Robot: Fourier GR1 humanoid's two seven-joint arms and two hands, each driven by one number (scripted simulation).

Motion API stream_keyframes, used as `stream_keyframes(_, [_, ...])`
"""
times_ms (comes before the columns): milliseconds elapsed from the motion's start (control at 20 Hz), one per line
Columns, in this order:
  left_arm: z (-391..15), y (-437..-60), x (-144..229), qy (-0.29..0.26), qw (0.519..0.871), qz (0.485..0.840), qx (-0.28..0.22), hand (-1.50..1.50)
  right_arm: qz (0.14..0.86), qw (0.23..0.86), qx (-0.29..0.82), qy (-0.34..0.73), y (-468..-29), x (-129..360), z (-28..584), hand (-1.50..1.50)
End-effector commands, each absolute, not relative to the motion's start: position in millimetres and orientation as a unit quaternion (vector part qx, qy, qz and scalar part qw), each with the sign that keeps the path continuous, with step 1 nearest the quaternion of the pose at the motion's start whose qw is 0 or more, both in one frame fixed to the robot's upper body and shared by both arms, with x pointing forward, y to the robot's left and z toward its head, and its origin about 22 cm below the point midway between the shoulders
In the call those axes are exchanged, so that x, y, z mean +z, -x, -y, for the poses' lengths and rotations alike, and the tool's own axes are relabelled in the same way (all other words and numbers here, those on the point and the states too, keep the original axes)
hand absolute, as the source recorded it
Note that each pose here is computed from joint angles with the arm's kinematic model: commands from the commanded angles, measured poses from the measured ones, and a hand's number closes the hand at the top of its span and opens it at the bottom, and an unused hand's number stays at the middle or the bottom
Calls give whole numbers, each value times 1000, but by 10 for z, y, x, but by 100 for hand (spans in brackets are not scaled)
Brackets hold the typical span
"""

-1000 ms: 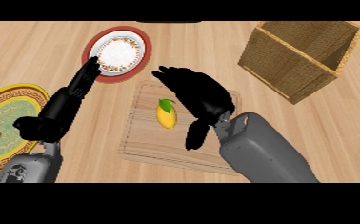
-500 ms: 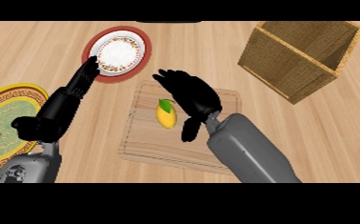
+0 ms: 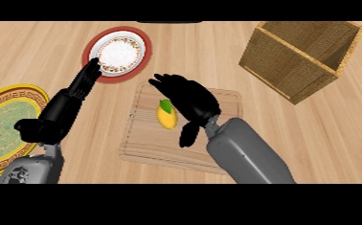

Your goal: Pick the lemon from the cutting board and place it in the basket

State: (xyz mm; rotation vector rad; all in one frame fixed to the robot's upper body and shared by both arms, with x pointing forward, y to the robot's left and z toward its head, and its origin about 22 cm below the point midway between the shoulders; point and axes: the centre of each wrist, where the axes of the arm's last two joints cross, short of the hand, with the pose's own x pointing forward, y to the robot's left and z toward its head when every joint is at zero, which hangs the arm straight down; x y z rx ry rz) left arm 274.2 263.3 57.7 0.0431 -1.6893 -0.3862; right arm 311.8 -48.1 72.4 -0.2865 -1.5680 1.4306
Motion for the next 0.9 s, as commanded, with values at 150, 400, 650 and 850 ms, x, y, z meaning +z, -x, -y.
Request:
stream_keyframes(150, [-2688, -2852, 679, -10, 647, 744, -168, 0, 627, 477, 600, 137, -3145, 727, 435, -150])
stream_keyframes(400, [-2582, -2796, 455, -13, 647, 742, -175, 0, 607, 476, 617, 158, -3113, 717, 455, -150])
stream_keyframes(650, [-2469, -2978, 709, -15, 656, 735, -170, 0, 611, 468, 619, 155, -3114, 522, 310, -150])
stream_keyframes(850, [-2690, -2861, 571, -15, 650, 741, -171, 0, 598, 480, 619, 168, -3080, 198, 249, -150])
